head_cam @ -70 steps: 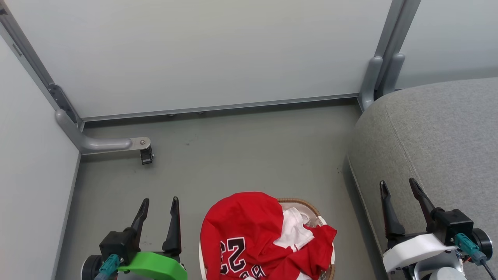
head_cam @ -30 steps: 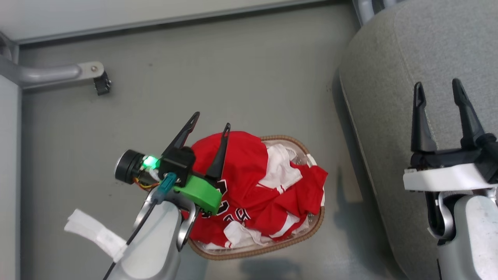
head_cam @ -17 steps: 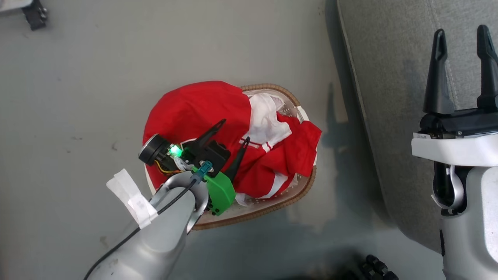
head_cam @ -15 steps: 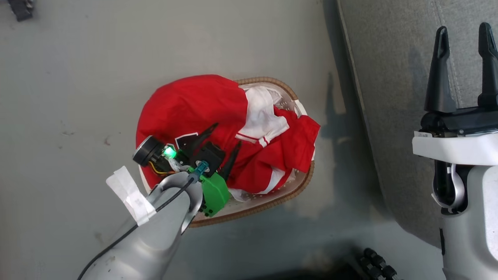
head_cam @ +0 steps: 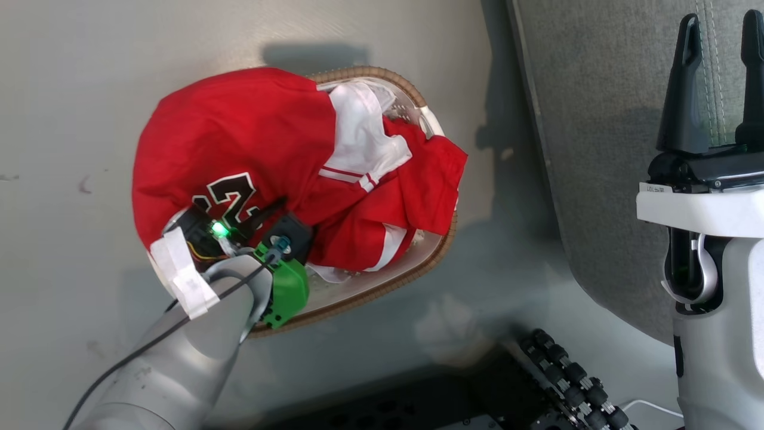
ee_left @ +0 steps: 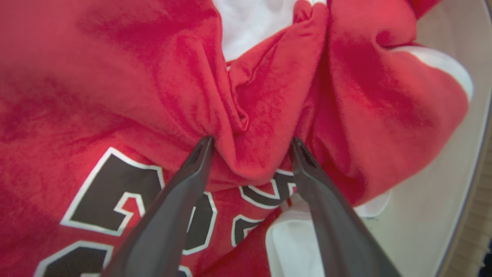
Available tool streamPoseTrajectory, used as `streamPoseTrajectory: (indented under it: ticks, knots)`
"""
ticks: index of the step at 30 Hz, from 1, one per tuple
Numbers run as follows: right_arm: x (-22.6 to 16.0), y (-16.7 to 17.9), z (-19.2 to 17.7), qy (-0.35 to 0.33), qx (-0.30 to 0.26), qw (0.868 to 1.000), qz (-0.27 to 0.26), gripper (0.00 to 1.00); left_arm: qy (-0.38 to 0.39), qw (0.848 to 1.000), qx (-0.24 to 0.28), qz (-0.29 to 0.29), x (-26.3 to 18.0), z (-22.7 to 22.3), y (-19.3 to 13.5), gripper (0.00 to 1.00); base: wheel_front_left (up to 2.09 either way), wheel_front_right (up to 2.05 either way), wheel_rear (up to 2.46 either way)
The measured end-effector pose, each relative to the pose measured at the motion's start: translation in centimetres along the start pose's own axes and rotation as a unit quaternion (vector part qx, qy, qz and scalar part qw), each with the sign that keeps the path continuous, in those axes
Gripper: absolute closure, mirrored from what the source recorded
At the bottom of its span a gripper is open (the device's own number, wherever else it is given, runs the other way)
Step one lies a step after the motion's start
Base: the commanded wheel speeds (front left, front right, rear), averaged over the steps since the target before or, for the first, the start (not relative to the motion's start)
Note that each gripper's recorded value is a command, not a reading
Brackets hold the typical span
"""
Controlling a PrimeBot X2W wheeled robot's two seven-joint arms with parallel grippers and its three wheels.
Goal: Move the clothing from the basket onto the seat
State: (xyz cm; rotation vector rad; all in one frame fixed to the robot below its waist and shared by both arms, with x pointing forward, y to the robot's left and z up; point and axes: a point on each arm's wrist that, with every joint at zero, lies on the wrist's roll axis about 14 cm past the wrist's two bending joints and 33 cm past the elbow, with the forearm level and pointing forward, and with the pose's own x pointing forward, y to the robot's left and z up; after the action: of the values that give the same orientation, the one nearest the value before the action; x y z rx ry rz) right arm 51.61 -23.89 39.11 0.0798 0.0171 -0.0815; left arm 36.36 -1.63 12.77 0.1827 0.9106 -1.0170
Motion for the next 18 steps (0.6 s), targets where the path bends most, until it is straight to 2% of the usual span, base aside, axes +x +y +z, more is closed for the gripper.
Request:
streamPoseTrajectory:
  ticks: [10, 11, 12, 13, 14, 15, 16, 18]
  knots:
    - [-0.3, -1.0, -1.4, 0.019, 0.000, 1.000, -0.012, 0.00, 0.012, 1.000, 0.013, 0.016, 1.6, -1.1, 1.4, 0.00, 0.00, 0.00, 0.00]
    - [-0.3, -1.1, -1.5, 0.020, 0.000, 1.000, -0.012, 0.00, 0.008, 1.000, 0.012, 0.015, 1.7, -0.9, 1.4, 0.06, 0.00, 0.00, 0.00]
    - [-0.3, -1.1, -1.5, 0.020, 0.000, 1.000, -0.013, 0.00, 0.003, 1.000, 0.011, 0.015, 1.8, -0.7, 1.4, 0.28, 0.00, 0.00, 0.00]
    - [-0.4, -1.1, -1.6, 0.021, 0.000, 1.000, -0.013, 0.00, -0.002, 1.000, 0.010, 0.014, 1.9, -0.3, 1.3, 0.57, 0.00, 0.00, 0.00]
    - [-0.4, -1.1, -1.5, 0.021, 0.000, 1.000, -0.013, 0.00, -0.007, 1.000, 0.010, 0.014, 1.9, 0.0, 1.4, 0.67, 0.00, 0.00, 0.00]
    - [-0.4, -1.1, -1.5, 0.021, 0.001, 1.000, -0.013, 0.00, -0.012, 1.000, 0.010, 0.015, 1.9, 0.4, 1.4, 0.96, 0.00, 0.00, 0.00]
    - [-0.4, -1.1, -1.5, 0.021, 0.001, 1.000, -0.013, 0.00, -0.019, 1.000, 0.009, 0.015, 1.9, 0.8, 1.4, 1.00, 0.00, 0.00, 0.00]
    - [-0.4, -1.0, -1.3, 0.020, 0.002, 1.000, -0.012, 0.00, -0.032, 0.999, 0.007, 0.014, 1.8, 1.7, 1.3, 1.00, 0.00, 0.00, 0.00]
